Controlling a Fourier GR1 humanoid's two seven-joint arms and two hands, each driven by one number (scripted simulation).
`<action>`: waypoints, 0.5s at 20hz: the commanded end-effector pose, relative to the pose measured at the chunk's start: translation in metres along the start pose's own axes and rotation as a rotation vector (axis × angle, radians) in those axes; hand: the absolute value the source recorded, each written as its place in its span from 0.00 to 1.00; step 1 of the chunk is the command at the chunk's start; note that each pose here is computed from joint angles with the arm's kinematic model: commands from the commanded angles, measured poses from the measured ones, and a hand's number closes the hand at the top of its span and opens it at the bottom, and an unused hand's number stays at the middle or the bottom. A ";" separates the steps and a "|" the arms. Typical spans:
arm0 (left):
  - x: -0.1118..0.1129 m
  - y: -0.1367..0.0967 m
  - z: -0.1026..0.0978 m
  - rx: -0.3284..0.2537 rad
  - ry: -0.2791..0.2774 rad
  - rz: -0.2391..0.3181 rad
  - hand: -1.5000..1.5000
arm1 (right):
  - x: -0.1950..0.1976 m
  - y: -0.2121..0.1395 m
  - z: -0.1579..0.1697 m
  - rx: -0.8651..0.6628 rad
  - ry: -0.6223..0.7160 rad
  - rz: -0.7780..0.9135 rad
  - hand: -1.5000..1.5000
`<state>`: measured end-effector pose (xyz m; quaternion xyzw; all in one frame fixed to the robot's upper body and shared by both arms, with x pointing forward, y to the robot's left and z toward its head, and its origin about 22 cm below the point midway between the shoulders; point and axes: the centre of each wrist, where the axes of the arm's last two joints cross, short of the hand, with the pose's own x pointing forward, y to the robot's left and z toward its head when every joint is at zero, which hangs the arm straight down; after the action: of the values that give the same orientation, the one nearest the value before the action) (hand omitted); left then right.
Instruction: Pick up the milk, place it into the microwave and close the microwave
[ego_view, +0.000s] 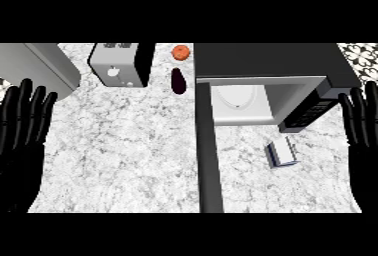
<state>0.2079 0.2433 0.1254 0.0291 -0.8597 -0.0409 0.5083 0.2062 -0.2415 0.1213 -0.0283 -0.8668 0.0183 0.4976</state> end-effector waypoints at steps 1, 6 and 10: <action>-0.010 -0.016 -0.006 -0.019 -0.027 0.007 0.00 | 0.011 0.002 0.018 -0.011 -0.018 0.017 0.00; -0.002 -0.012 0.017 -0.044 0.035 0.059 0.00 | 0.016 -0.045 0.028 0.028 0.018 0.106 0.00; -0.007 -0.031 0.046 0.079 0.140 0.289 0.00 | 0.008 -0.034 0.043 0.079 0.168 -0.003 0.00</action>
<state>0.1900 0.2204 0.1038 -0.0443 -0.8352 0.0237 0.5477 0.1773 -0.2715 0.1143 -0.0238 -0.8400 0.0419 0.5404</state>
